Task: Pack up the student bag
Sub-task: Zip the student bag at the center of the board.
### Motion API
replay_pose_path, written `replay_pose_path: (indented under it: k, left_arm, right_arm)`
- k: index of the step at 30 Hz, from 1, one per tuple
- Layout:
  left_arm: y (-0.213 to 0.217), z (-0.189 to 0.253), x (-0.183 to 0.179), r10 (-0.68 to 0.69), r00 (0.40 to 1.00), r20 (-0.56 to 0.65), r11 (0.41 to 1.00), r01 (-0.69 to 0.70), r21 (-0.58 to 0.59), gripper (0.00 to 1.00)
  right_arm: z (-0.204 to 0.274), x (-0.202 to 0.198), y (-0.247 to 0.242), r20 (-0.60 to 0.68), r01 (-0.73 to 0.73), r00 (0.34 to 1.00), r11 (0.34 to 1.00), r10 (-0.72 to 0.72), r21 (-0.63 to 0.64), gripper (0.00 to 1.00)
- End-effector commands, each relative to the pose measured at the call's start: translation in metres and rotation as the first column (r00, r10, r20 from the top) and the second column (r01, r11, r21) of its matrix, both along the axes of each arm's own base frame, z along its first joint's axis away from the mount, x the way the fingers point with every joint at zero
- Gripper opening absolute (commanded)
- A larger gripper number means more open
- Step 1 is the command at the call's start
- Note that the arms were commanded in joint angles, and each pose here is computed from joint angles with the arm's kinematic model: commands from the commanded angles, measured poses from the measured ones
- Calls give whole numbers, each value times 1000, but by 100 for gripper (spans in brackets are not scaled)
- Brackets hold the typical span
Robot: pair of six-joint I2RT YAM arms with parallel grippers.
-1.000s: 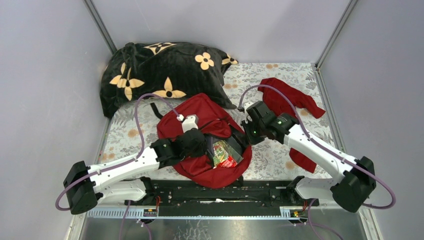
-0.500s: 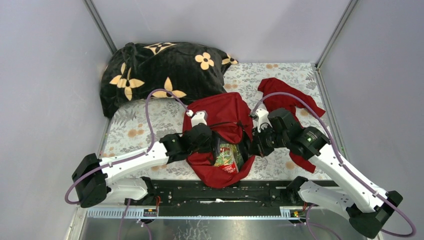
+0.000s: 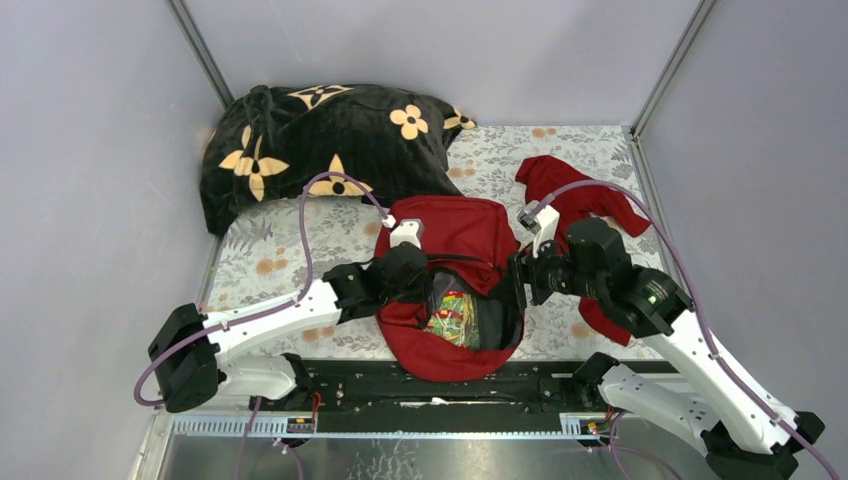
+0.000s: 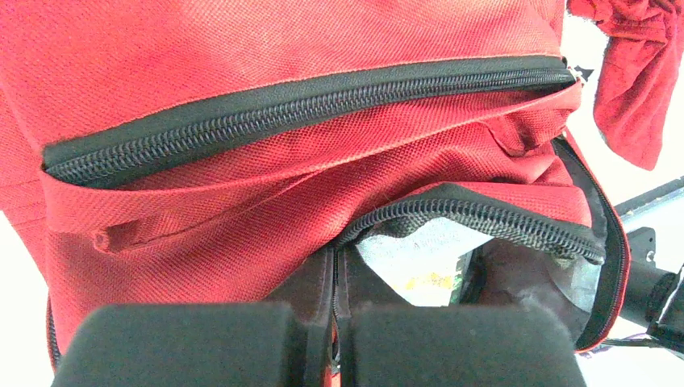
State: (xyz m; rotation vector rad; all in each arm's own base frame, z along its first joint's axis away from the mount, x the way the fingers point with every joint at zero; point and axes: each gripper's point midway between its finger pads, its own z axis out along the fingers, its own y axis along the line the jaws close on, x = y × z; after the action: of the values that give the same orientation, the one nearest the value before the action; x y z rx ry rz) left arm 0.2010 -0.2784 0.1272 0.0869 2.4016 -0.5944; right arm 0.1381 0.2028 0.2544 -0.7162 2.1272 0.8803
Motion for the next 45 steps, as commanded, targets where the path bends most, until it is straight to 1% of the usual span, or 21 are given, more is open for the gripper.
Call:
replay_pose_path:
  k: [1, 4, 6, 8, 17, 20, 23, 27, 30, 31, 33, 34, 35, 36, 37, 38, 39, 41, 42, 43, 45]
  left_arm:
    - [-7, 12, 13, 6, 999, 53, 999, -5, -35, 0]
    - [-2, 18, 12, 15, 998, 61, 999, -13, -43, 0]
    - [-1, 19, 10, 5, 999, 44, 998, -2, -62, 0]
    - [-2, 22, 8, -11, 999, 40, 997, 14, -76, 0]
    - [-4, 21, 8, -19, 999, 33, 997, 22, -79, 0]
    - [-5, 17, 8, -22, 999, 25, 998, 23, -67, 0]
    - [-4, 16, 11, -11, 1000, 23, 998, 12, -54, 0]
    - [-12, 29, 16, -15, 999, 40, 997, 18, -77, 0]
    - [-20, 43, 18, -38, 998, 58, 993, 44, -108, 0]
    - [-22, 47, 19, -46, 997, 65, 992, 53, -114, 0]
    - [-26, 56, 17, -69, 995, 76, 989, 78, -129, 0]
    - [-28, 61, 15, -87, 993, 81, 985, 98, -140, 2]
    - [-31, 67, 11, -118, 989, 87, 979, 131, -159, 10]
    - [-35, 73, 5, -158, 983, 97, 968, 173, -181, 23]
    - [-38, 78, -1, -190, 976, 102, 958, 208, -199, 48]
    - [-37, 81, -6, -211, 972, 105, 952, 229, -202, 65]
    - [-32, 83, -8, -212, 971, 107, 953, 230, -196, 74]
    - [-10, 82, -4, -126, 985, 115, 977, 143, -156, 79]
    - [9, 87, 0, -40, 990, 136, 986, 61, -153, 79]
    - [26, 85, 2, 26, 990, 136, 988, -5, -155, 78]
    - [53, 73, 0, 114, 990, 86, 982, -99, -160, 76]
  right_arm:
    - [-19, 15, -14, 7, 83, 997, 990, -82, -115, 63]
    - [-33, 1, 13, -86, -27, 996, 1000, 26, -14, 56]
    - [-68, -12, 26, -195, -74, 978, 997, 72, -3, 62]
    - [-97, -16, 31, -258, -72, 964, 997, 61, -32, 67]
    - [-157, -36, 43, -495, -43, 869, 998, 11, -54, 71]
    - [-156, -55, 45, -551, -84, 831, 996, 73, 5, 68]
    - [-143, -71, 46, -572, -148, 804, 987, 159, 67, 57]
    - [-119, -85, 47, -568, -213, 786, 969, 244, 122, 54]
    - [-104, -96, 48, -563, -263, 764, 949, 315, 175, 42]
    - [-96, -101, 49, -555, -282, 754, 937, 350, 207, 41]
    - [-88, -104, 48, -538, -291, 757, 929, 371, 230, 44]
    - [-83, -106, 48, -529, -296, 756, 923, 385, 248, 45]
    - [-77, -109, 49, -519, -308, 750, 910, 411, 276, 45]
    - [-72, -110, 50, -499, -318, 752, 900, 430, 298, 45]
    - [-68, -106, 49, -480, -304, 775, 908, 411, 287, 45]
    - [-68, -96, 47, -448, -273, 819, 930, 359, 245, 47]
    - [-66, -80, 44, -394, -216, 877, 958, 275, 189, 51]
    - [-63, -37, 31, -278, 10, 960, 996, 16, 94, 60]
    - [-63, -17, 19, -233, 146, 964, 987, -127, 63, 66]
    - [-66, 4, 4, -193, 298, 938, 954, -287, 31, 73]
    - [-81, 28, -28, -144, 522, 841, 852, -521, -33, 78]
